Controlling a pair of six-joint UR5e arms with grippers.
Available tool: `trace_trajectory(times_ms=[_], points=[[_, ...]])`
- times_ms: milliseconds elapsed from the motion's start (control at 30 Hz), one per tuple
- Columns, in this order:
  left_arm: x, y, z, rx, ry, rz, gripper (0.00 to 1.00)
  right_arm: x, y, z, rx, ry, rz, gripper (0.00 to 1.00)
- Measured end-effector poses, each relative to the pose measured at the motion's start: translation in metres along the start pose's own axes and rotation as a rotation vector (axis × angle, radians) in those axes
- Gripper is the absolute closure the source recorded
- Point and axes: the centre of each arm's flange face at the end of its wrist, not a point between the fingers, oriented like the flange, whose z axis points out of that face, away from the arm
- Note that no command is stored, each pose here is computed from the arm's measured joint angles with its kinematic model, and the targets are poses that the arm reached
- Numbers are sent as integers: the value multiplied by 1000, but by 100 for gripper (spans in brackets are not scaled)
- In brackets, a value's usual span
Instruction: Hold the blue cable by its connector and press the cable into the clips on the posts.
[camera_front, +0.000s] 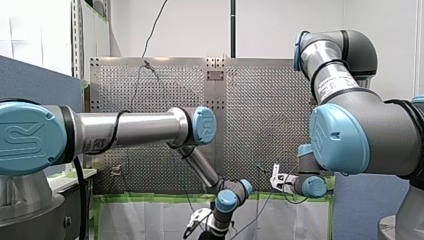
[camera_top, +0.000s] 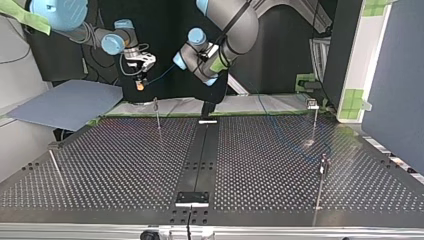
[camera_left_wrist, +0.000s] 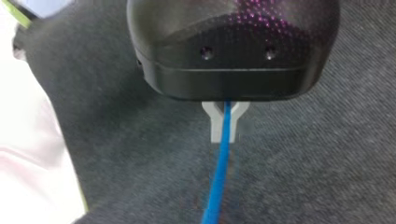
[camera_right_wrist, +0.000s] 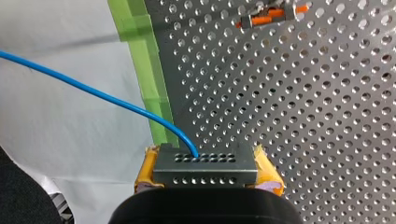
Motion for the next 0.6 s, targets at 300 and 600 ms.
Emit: trace_trajectory(times_ms=[300,600], points=[[-14,-3,-30,28,-80,-18,100,4,11,1,-25,9,32,100],[-19,-15,-65,68,-160,-31,100,6,16,2,-34,12,38,100]])
